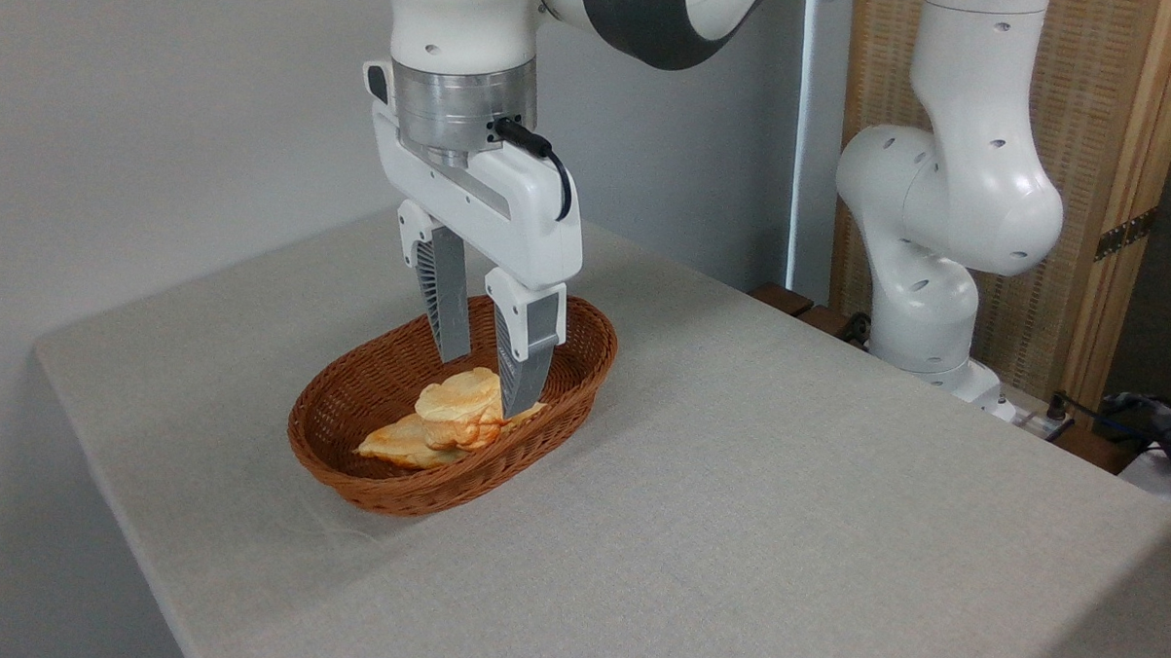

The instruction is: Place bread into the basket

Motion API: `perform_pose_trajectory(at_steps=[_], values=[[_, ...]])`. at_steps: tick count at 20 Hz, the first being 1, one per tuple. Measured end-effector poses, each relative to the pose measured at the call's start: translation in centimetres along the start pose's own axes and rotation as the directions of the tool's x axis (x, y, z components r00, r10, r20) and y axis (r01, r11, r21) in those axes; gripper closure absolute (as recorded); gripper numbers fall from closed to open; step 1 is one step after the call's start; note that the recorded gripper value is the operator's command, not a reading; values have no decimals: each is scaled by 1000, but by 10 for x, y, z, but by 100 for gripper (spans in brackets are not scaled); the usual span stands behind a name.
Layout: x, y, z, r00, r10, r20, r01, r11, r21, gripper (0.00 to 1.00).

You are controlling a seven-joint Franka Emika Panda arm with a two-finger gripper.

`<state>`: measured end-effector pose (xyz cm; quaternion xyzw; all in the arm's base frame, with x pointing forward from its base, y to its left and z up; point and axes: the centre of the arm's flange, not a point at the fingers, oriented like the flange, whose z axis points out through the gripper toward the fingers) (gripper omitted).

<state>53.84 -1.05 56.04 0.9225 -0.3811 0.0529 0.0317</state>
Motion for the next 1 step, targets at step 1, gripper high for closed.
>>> perform_pose_trajectory(at_steps=[1], values=[[0,0,0,1000,0,1,0,1000,1,0]])
